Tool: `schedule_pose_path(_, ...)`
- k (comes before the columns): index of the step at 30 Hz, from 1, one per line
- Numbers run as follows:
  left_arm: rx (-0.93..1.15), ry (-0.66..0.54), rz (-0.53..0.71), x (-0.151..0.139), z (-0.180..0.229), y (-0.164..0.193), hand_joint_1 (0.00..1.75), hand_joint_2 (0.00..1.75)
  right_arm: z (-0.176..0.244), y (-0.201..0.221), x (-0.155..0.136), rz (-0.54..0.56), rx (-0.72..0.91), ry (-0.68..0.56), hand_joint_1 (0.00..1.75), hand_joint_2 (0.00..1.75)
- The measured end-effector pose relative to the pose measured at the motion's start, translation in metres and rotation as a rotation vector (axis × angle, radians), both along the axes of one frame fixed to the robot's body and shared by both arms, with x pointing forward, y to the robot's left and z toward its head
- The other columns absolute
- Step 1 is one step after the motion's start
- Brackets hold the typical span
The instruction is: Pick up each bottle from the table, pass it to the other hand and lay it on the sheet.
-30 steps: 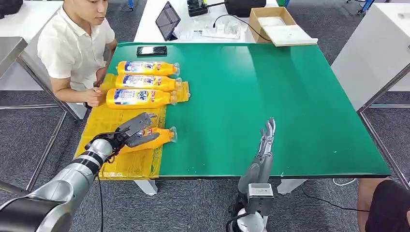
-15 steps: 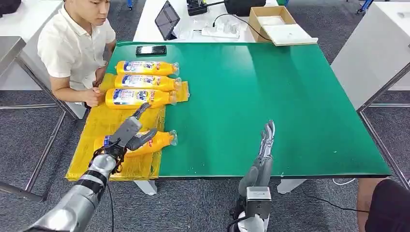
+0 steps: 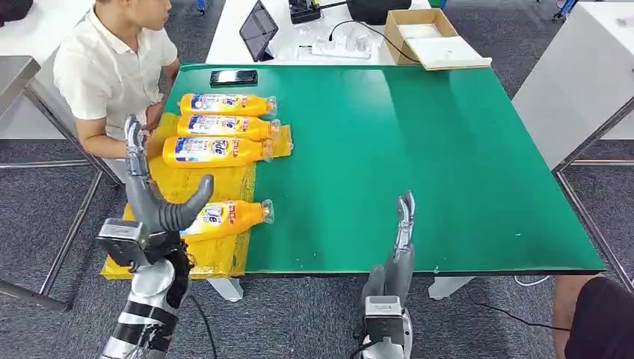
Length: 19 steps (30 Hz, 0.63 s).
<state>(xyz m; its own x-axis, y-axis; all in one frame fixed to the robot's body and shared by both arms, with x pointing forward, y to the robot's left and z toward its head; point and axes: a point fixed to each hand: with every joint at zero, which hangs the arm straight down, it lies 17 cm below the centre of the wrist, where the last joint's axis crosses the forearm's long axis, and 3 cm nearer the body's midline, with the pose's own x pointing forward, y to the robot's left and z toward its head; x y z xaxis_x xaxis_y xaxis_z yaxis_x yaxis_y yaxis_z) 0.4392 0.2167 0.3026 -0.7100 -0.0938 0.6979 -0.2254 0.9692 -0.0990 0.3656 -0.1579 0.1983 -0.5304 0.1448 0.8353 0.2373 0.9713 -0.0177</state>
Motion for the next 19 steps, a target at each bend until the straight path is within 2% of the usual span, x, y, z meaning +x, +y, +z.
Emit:
schedule_pose_path(1, -0.019, -0.006, -0.003, -0.003, 0.002, 0.0, 0.0, 1.75, 0.0, 0.0, 0.0, -0.002, 0.0, -0.001, 0.0, 1.75)
schedule_pose_path(6, -0.058, -0.022, -0.02, -0.011, 0.008, -0.001, 0.0, 1.75, 0.003, 0.002, 0.0, -0.002, -0.01, -0.009, 0.0, 1.75)
schedule_pose_path(12, -0.179, 0.062, -0.183, -0.026, -0.017, -0.026, 0.0, 1.75, 0.017, 0.006, -0.005, -0.015, -0.076, -0.061, 0.0, 1.75)
schedule_pose_path(13, -0.191, 0.077, -0.196, -0.027, -0.021, -0.029, 0.0, 1.75, 0.021, 0.005, -0.006, -0.022, -0.082, -0.07, 0.0, 0.0)
schedule_pose_path(15, -0.197, 0.096, -0.197, -0.031, -0.03, -0.032, 0.0, 1.75, 0.027, 0.0, -0.006, -0.04, -0.063, -0.081, 0.0, 0.0)
schedule_pose_path(16, -0.202, 0.104, -0.197, -0.033, -0.033, -0.033, 0.0, 1.75, 0.028, -0.004, -0.006, -0.047, -0.039, -0.078, 0.0, 1.75)
schedule_pose_path(19, -0.227, 0.131, -0.198, -0.038, -0.044, -0.032, 0.0, 1.75, 0.02, -0.017, -0.002, -0.059, 0.075, -0.035, 0.0, 1.75)
